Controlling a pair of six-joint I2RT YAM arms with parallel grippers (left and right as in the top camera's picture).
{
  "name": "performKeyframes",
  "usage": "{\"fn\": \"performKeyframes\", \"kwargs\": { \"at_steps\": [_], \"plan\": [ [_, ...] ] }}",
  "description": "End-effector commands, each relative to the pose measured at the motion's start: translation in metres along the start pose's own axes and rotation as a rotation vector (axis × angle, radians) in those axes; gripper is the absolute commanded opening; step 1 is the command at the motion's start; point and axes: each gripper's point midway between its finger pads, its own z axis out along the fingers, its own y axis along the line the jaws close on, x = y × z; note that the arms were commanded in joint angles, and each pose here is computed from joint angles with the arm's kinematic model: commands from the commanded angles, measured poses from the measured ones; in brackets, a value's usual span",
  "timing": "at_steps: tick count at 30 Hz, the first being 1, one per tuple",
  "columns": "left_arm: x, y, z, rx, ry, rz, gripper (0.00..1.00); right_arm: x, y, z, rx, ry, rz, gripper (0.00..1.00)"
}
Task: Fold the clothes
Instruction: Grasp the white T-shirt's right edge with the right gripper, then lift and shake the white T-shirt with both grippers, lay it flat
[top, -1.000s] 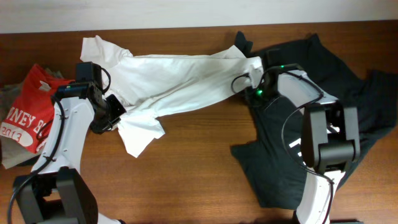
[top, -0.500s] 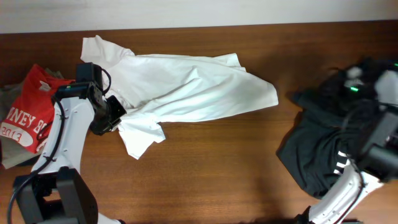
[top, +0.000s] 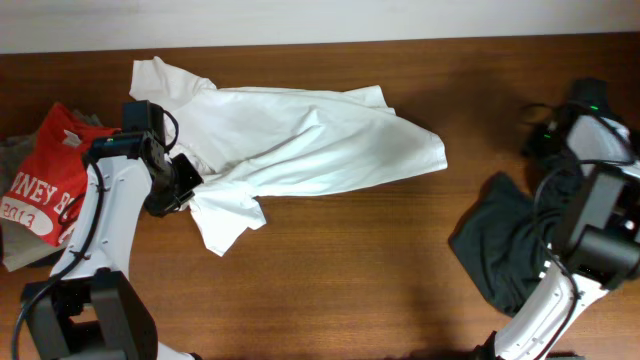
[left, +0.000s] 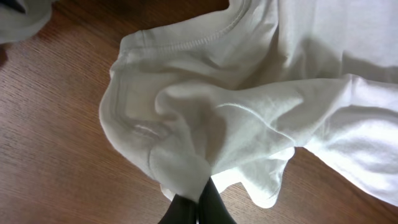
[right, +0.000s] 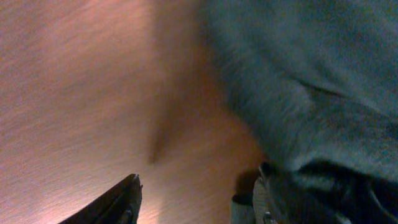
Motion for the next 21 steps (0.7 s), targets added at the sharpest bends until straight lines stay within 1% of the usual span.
{"fn": "performKeyframes", "kwargs": {
  "at_steps": [1,2,3,4,5,6,7,9,11,13,15,16,19,21],
  "plan": [
    [-0.001,0.0,-0.007,0.002,-0.023,0.016,0.0,-0.011,-0.043,-0.013,-0.063,0.004,0.16,0.66],
    [-0.001,0.0,-0.007,0.001,-0.023,0.016,0.0,-0.014,-0.02,-0.024,-0.228,0.016,0.099,0.67],
    [-0.001,0.0,-0.007,0.001,-0.023,0.016,0.0,-0.015,0.013,-0.044,-0.405,0.024,0.014,0.69],
    [-0.001,0.0,-0.007,0.001,-0.023,0.016,0.0,-0.01,0.041,-0.059,-0.509,0.046,-0.041,0.71],
    [-0.001,0.0,-0.007,0.001,-0.023,0.016,0.0,0.0,0.06,-0.067,-0.56,0.081,-0.075,0.73],
    [-0.001,0.0,-0.007,0.001,-0.023,0.016,0.0,0.019,0.083,-0.071,-0.579,0.142,-0.124,0.74],
    [-0.001,0.0,-0.007,0.001,-0.024,0.016,0.01,0.046,0.111,-0.074,-0.591,0.204,-0.223,0.76],
    [-0.002,0.0,-0.007,0.001,-0.024,0.016,0.01,0.089,0.146,-0.068,-0.516,0.292,-0.352,0.78],
    [-0.001,0.0,-0.007,0.001,-0.024,0.016,0.01,0.126,0.166,-0.06,-0.45,0.364,-0.383,0.78],
    [-0.002,0.0,-0.007,0.001,-0.024,0.016,0.01,0.151,0.185,-0.054,-0.44,0.398,-0.373,0.78],
    [-0.002,0.0,-0.007,0.001,-0.024,0.016,0.01,0.157,0.2,-0.049,-0.448,0.375,-0.364,0.79],
    [-0.002,0.0,-0.007,0.001,-0.024,0.016,0.01,0.155,0.213,-0.048,-0.462,0.34,-0.356,0.77],
    [-0.001,0.0,-0.007,0.001,-0.024,0.016,0.01,0.147,0.235,-0.047,-0.468,0.256,-0.374,0.62],
    [-0.001,0.0,-0.007,0.001,-0.024,0.016,0.01,0.143,0.232,-0.044,-0.434,0.229,-0.381,0.3]
  ]
}}
